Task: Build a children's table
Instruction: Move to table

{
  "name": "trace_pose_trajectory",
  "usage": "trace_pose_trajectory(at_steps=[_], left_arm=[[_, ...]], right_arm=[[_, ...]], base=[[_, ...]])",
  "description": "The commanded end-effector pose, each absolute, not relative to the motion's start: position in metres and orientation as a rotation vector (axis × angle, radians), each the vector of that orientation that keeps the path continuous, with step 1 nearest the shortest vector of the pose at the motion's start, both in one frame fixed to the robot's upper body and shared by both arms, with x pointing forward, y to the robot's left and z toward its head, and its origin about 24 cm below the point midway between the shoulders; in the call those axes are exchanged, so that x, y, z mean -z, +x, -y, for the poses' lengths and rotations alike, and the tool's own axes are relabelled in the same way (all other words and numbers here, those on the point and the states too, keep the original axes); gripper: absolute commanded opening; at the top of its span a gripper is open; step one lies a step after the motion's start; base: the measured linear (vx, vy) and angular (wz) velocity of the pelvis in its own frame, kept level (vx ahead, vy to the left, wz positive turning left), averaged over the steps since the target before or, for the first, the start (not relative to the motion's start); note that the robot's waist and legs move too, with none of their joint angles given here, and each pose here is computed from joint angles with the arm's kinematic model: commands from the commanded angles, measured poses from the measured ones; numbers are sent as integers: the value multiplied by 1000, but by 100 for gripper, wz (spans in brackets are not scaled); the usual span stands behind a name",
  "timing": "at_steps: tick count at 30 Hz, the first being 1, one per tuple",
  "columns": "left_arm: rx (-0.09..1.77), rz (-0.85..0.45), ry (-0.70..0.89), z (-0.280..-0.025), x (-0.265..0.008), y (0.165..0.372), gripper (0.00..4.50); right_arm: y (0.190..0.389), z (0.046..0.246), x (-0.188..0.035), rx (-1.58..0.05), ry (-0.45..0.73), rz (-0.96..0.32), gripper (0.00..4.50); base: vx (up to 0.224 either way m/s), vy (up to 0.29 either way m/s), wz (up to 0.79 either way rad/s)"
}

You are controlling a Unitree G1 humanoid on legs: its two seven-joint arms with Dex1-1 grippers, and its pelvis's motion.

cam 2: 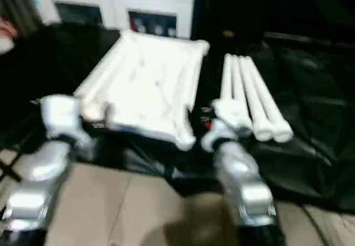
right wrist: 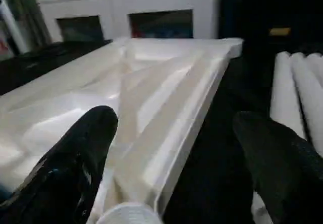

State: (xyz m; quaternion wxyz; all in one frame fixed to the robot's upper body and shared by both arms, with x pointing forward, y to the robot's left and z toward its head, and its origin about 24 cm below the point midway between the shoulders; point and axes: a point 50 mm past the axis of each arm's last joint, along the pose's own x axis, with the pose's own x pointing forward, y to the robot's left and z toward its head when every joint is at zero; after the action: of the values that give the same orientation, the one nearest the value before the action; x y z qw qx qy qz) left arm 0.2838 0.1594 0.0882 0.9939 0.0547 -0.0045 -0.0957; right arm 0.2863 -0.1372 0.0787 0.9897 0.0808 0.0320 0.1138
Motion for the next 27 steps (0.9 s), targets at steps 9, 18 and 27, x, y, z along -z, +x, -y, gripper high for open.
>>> trace_pose_trajectory(at_steps=[9,18,27], left_arm=[[212,16,100,-156,-92,297,449],[160,-1,69,-165,-88,295,449],[159,-23,79,-168,-81,288,449]], right_arm=[[284,139,-84,-228,147,-56,413],[287,134,-87,-263,127,-45,413],[289,130,-88,-300,90,-49,413]], base=[[75,-3,-22],[88,-45,-5],[45,-16,1]])
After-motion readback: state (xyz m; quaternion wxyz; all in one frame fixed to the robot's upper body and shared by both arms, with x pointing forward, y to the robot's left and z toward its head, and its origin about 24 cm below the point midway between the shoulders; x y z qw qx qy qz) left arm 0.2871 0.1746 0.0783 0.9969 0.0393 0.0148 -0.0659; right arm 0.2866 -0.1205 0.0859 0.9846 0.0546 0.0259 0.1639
